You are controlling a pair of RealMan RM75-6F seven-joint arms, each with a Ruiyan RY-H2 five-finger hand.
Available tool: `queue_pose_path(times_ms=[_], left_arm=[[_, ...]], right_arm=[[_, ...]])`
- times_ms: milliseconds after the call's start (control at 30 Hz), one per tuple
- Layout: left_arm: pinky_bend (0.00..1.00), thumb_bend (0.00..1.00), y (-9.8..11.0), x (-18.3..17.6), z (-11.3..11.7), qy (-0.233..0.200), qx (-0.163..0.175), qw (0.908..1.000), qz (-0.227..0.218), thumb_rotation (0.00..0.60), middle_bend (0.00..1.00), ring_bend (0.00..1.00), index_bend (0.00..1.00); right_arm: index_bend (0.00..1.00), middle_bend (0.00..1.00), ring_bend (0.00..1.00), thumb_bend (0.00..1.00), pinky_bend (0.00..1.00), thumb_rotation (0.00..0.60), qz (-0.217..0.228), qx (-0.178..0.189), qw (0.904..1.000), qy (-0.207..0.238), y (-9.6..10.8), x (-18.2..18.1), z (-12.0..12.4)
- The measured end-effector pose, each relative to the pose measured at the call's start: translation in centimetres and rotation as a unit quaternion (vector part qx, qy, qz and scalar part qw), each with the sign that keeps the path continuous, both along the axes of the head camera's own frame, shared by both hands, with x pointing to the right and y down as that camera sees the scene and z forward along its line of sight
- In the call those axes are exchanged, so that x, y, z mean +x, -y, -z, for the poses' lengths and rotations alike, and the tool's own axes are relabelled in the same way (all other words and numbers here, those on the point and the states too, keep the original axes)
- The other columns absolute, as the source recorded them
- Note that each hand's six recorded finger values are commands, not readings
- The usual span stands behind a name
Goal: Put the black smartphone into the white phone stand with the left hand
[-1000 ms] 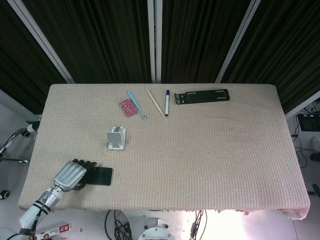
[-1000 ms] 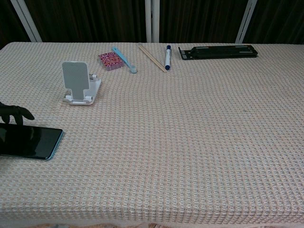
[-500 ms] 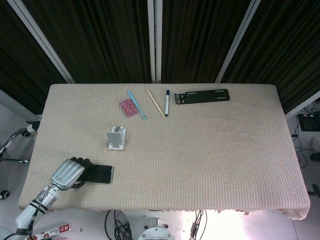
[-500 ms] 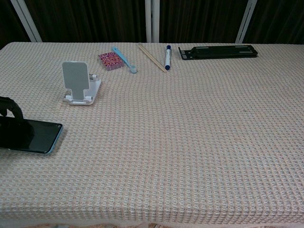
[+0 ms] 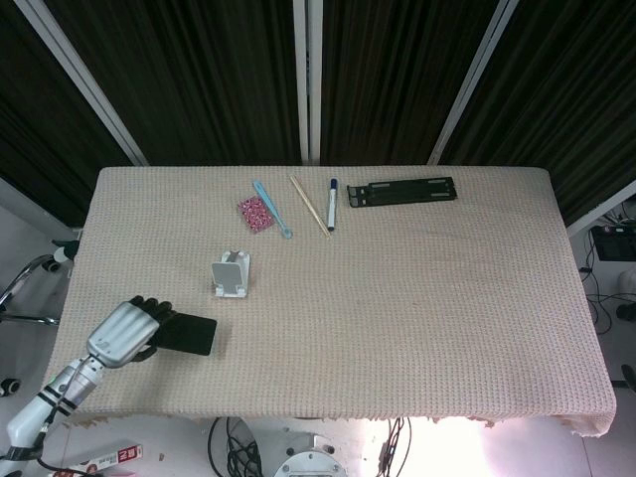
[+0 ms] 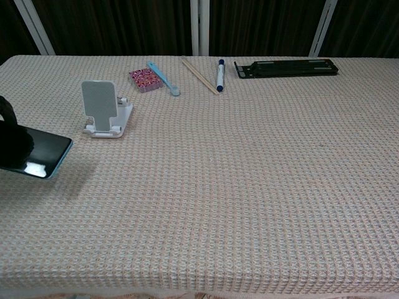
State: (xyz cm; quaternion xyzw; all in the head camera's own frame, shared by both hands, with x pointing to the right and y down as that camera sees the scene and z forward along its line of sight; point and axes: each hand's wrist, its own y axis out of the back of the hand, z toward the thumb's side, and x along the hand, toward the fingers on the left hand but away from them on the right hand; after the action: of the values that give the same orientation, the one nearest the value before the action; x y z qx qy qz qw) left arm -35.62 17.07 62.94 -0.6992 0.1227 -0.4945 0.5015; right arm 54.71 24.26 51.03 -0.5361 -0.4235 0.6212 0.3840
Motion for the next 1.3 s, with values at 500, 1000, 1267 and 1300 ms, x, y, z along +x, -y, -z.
queue_pose_path(times_ms=[500, 1000, 1267, 1300], left_arm=[[0.4, 0.45, 8.4, 1.2, 5.9, 0.136, 0.317, 0.9115, -0.224, 0.6, 0.55, 0.6, 0.31], [0.36, 0.48, 7.5, 7.3, 3.2, 0.096, 0.424, 0.8064, -0.401, 0.6, 0.56, 0.59, 0.32], [0.36, 0.48, 8.0, 9.5, 1.1, 0.136, 0.401, 0.7734, -0.471, 0.6, 0.55, 0.59, 0.32], [0.36, 0.48, 8.1, 9.7, 1.0, 0.143, 0.399, 0.7703, -0.477, 0.6, 0.55, 0.59, 0.32]], right_arm=[[0.0, 0.0, 0.0, 0.2, 0.0, 0.6, -0.007, 0.004, 0.9999, -0.012, -0.3, -0.3, 0.2], [0.0, 0.0, 0.0, 0.2, 0.0, 0.6, -0.01, 0.003, 0.9997, -0.023, -0.8, -0.3, 0.0], [0.0, 0.0, 0.0, 0.2, 0.0, 0.6, -0.022, 0.014, 0.9993, -0.025, -1.3, 0.3, 0.4], [0.0, 0.0, 0.0, 0.2, 0.0, 0.6, -0.025, 0.015, 0.9993, -0.025, -1.4, 0.5, 0.5]])
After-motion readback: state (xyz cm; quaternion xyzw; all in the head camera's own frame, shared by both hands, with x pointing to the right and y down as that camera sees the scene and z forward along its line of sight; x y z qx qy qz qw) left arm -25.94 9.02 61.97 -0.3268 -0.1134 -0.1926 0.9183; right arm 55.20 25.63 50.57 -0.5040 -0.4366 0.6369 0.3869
